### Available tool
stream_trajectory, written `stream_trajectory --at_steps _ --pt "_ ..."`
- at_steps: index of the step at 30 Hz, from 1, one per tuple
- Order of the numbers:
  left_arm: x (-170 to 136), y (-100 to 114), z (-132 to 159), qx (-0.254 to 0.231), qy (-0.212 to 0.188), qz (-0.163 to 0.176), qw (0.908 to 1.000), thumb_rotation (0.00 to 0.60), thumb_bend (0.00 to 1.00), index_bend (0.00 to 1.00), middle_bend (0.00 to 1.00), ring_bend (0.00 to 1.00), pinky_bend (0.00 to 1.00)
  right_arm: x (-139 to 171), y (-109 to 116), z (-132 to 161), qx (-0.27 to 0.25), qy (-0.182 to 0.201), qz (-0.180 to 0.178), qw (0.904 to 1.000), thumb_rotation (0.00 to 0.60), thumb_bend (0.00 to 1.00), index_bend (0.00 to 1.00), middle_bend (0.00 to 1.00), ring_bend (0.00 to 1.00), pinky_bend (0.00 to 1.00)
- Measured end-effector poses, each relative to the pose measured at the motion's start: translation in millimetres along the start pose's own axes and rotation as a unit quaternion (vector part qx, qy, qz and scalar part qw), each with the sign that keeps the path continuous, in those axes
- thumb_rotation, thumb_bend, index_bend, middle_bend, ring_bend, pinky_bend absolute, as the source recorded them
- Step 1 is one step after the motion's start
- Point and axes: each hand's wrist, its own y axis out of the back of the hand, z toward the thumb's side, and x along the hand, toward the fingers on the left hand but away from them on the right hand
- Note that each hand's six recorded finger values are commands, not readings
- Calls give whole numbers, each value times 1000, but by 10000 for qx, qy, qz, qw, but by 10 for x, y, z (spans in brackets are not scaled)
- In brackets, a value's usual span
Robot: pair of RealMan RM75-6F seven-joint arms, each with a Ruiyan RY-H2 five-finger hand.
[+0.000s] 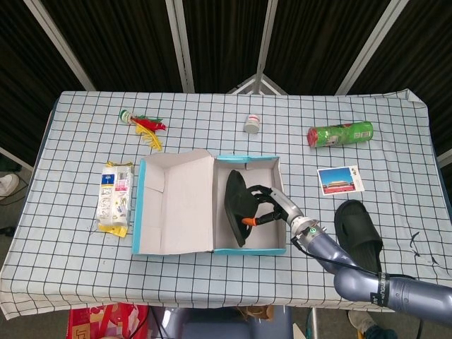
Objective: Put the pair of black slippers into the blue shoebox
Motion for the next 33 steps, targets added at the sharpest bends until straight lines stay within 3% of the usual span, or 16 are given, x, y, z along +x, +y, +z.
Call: stream_trajectory --at_steps 8,33 --pt "4 -1 -5 -8 5 -5 10000 600 385 94 8 52 102 -55 -53 -30 73 -45 -108 9999 600 764 635 507 376 176" --pt "-2 4 1 -7 -10 3 10000 600 385 94 8 52 102 -152 -87 -253 1035 -341 -659 9919 600 764 642 507 376 163"
